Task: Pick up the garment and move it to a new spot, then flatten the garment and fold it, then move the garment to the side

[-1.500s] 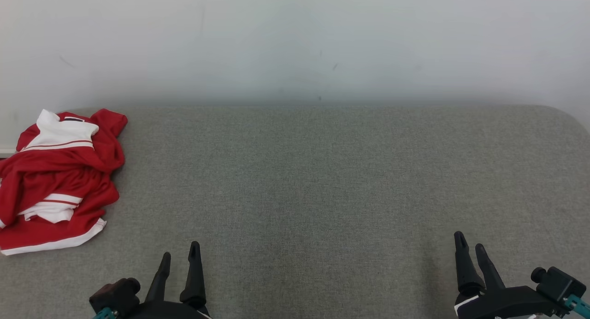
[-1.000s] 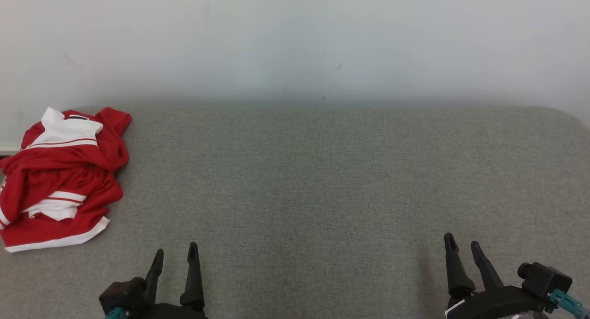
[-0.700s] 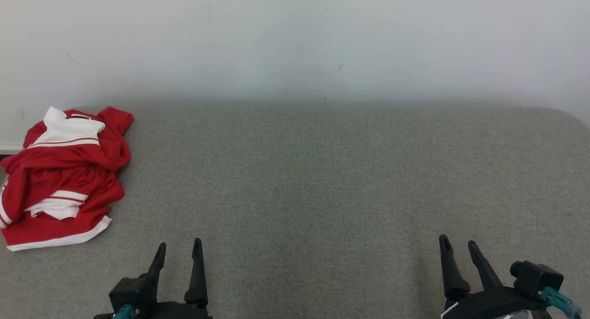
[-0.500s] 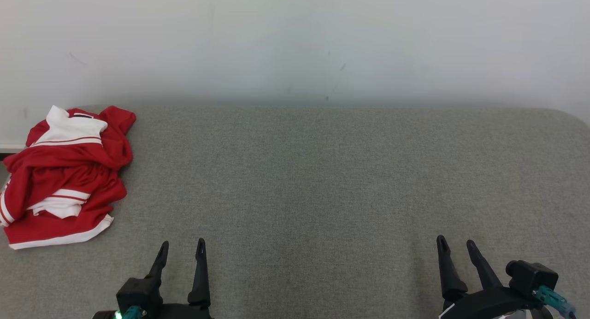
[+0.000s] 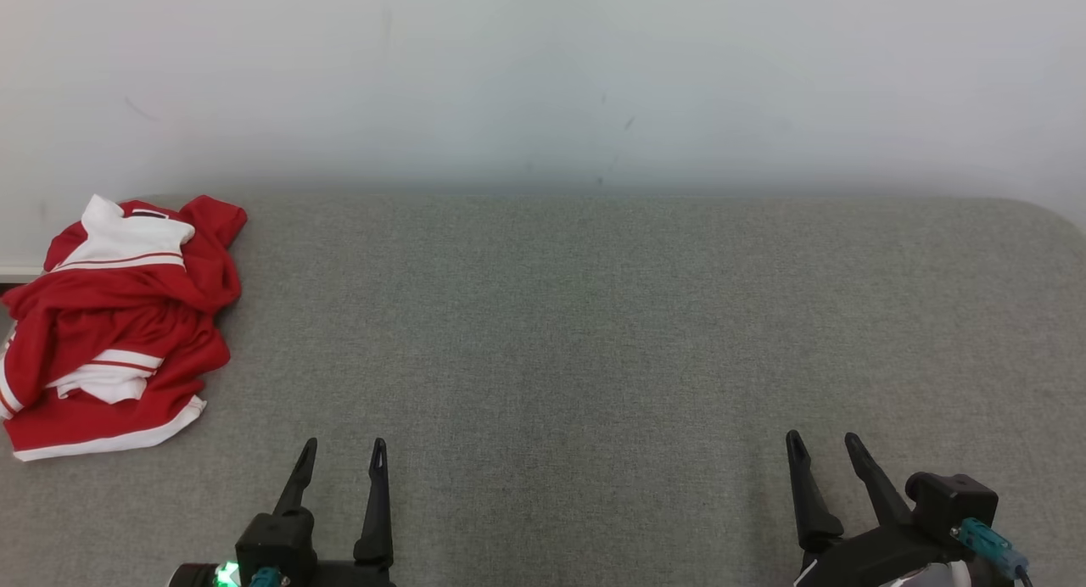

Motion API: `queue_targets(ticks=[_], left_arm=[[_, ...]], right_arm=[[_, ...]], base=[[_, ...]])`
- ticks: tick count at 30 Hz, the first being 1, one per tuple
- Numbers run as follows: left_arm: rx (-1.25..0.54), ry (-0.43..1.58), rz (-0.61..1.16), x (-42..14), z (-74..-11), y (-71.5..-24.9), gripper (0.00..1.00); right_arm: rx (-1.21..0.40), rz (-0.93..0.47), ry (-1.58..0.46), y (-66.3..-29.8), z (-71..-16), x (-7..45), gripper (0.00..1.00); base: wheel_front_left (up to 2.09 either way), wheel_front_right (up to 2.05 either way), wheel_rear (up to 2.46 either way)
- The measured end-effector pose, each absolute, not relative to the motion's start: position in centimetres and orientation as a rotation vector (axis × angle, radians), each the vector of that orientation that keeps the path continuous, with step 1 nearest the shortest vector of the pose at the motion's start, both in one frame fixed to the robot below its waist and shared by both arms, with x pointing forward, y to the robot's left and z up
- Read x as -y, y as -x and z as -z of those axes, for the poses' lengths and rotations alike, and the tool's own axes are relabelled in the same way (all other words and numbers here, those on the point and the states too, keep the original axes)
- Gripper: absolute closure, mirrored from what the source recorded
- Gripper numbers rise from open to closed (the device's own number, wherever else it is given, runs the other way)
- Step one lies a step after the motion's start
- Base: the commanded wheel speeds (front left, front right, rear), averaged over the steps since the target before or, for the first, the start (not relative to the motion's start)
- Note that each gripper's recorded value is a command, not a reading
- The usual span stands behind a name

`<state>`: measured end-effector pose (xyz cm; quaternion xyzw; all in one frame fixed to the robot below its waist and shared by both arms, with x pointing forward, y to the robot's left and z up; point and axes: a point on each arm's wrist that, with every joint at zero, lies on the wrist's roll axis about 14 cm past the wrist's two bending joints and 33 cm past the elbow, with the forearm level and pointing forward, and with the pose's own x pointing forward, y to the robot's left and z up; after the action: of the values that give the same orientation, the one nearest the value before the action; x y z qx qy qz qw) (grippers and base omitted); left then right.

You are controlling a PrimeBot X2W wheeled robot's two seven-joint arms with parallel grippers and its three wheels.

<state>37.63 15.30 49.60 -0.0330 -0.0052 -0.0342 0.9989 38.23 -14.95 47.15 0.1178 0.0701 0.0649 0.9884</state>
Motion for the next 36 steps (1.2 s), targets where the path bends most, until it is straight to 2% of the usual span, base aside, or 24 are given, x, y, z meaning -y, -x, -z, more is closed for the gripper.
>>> queue_targets(ticks=[24, 36], left_arm=[[0.043, 0.032, 0.068, -15.3, -49.9, -37.2, 0.0], [0.036, 0.059, 0.053, -15.6, -49.7, -37.2, 0.0]], right_arm=[[-0.105, -0.183, -0.113, -37.9, -47.6, 13.7, 0.0], [-0.106, -0.181, -0.125, -37.9, -47.5, 13.7, 0.0]], base=[[0.0, 0.0, 0.0], [0.0, 0.0, 0.0]])
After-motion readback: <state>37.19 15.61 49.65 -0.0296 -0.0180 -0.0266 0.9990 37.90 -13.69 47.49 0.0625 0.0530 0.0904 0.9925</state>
